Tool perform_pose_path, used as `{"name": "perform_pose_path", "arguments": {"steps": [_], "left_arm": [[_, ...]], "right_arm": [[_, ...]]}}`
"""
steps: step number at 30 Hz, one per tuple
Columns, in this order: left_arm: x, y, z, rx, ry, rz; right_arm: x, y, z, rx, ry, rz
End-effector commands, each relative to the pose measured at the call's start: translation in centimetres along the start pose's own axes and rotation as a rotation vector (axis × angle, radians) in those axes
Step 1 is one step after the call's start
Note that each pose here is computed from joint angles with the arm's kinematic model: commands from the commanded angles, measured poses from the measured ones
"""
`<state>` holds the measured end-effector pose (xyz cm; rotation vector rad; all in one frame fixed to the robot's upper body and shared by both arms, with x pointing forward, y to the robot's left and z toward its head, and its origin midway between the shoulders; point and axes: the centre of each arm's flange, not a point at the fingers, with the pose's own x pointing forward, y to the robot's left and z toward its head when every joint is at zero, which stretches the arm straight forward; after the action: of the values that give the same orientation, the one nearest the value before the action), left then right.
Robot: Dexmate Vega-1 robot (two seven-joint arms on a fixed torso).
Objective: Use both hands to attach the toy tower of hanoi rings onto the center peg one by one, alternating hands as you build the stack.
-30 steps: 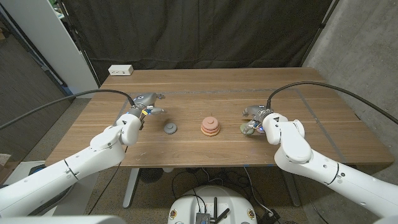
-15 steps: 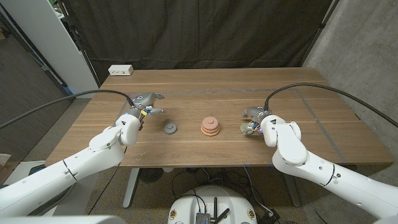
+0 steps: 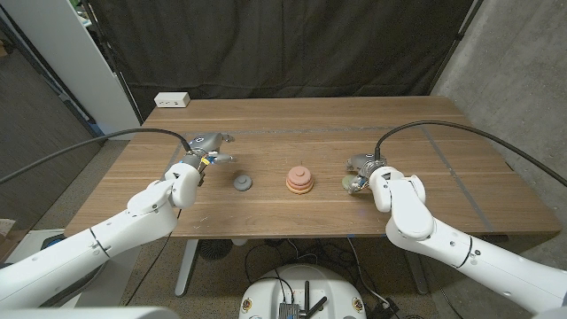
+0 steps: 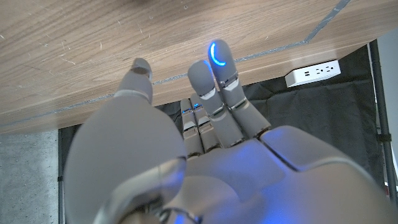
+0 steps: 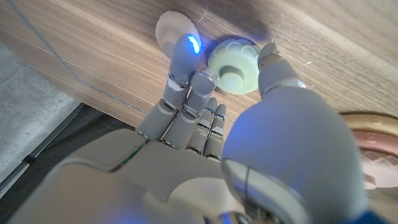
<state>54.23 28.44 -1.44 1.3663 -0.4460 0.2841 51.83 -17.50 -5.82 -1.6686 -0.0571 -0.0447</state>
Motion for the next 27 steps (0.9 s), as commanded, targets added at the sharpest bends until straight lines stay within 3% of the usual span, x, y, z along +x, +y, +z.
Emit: {"name": "perform_pose_path", "arguments": {"steps": [1, 27], "left_arm": [[0.6, 0.0, 0.2, 0.001, -0.012, -0.005], [1.0, -0.5, -0.2, -0.029, -0.011, -0.022]], "right_arm": [[0.4, 0.4, -0.2, -0.019, 0.022, 0.013], [1.9, 1.3, -0.5, 0.001, 0.020, 0.101]]}}
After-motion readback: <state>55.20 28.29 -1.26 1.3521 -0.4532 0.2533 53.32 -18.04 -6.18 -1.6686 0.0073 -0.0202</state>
